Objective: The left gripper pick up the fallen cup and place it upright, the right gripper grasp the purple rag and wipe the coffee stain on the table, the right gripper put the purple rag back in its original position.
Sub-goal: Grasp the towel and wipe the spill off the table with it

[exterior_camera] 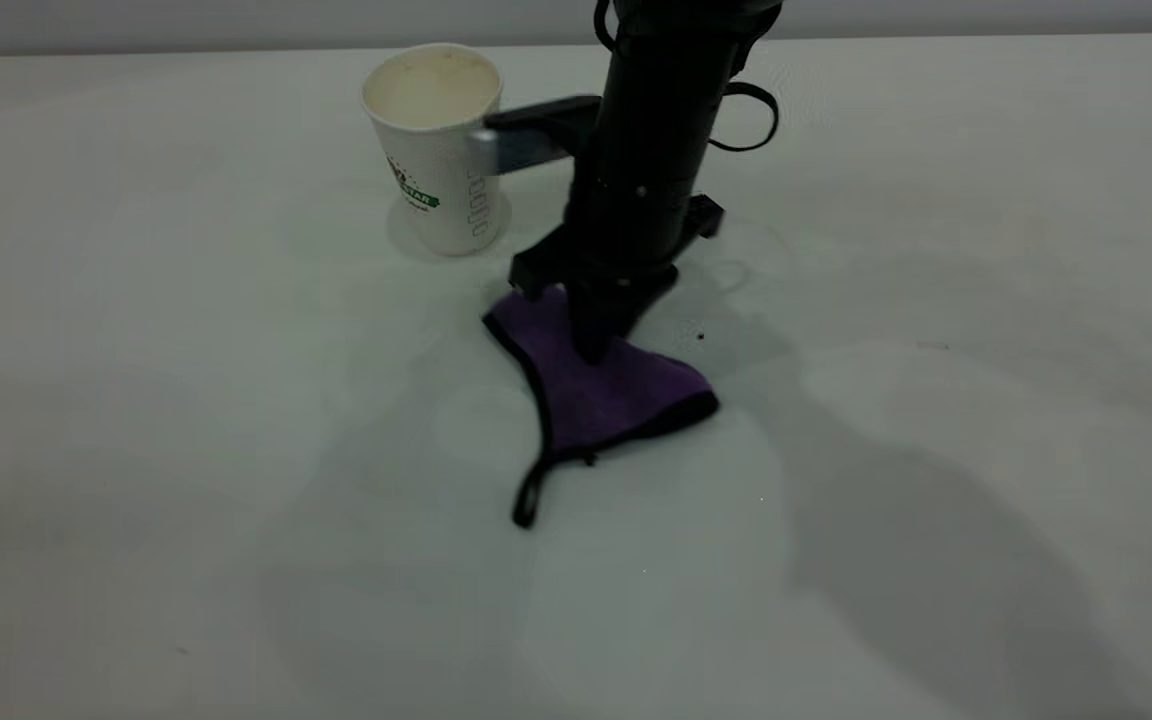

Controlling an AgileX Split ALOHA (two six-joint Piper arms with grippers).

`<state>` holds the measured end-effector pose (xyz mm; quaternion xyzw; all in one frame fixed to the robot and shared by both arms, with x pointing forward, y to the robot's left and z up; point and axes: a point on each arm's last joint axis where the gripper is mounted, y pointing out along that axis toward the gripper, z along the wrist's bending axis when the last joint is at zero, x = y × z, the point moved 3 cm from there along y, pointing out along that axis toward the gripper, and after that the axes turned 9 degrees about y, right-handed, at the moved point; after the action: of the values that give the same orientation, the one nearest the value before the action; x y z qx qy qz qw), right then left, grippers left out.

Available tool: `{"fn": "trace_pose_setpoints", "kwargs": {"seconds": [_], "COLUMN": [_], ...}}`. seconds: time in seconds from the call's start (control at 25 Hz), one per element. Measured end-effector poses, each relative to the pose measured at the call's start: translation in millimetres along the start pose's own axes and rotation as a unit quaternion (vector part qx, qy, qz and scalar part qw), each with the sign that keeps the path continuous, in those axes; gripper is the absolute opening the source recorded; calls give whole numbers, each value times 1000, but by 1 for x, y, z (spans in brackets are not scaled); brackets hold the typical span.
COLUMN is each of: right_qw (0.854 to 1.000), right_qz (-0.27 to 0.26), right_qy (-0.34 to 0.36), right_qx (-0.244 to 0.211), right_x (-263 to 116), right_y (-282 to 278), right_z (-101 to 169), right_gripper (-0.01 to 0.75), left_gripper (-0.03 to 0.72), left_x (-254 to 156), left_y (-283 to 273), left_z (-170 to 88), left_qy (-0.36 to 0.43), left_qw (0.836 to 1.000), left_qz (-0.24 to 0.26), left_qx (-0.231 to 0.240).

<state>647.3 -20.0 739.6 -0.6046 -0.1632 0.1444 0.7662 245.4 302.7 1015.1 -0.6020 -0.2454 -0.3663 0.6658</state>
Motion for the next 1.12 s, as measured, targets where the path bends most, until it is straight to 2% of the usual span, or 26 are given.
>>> {"fn": "trace_pose_setpoints", "kwargs": {"seconds": [0.16, 0.36, 0.56, 0.68, 0.84, 0.96, 1.08, 1.12], "right_qw": [997, 985, 975, 967, 956, 955, 956, 956], "right_qz": [4, -42, -39, -19, 10, 19, 21, 17], "right_qy": [39, 80, 139, 183, 230, 239, 229, 226], "right_qx": [-73, -145, -167, -174, -179, -176, -184, -186], "right_x": [0, 12, 7, -4, -22, -30, -30, -28], "right_y": [-5, -17, -30, -39, -50, -58, -75, -86], "right_z": [-26, -73, -128, -165, -211, -229, -232, -230], "right_gripper": [72, 77, 95, 137, 267, 452, 657, 693], "left_gripper": [391, 391, 391, 391, 391, 391, 391, 391], "left_x": [0, 0, 0, 0, 0, 0, 0, 0], "left_y": [0, 0, 0, 0, 0, 0, 0, 0], "left_z": [0, 0, 0, 0, 0, 0, 0, 0], "left_qy": [0, 0, 0, 0, 0, 0, 0, 0], "left_qw": [1000, 1000, 1000, 1000, 1000, 1000, 1000, 1000], "left_qz": [0, 0, 0, 0, 0, 0, 0, 0], "left_qx": [0, 0, 0, 0, 0, 0, 0, 0]}}
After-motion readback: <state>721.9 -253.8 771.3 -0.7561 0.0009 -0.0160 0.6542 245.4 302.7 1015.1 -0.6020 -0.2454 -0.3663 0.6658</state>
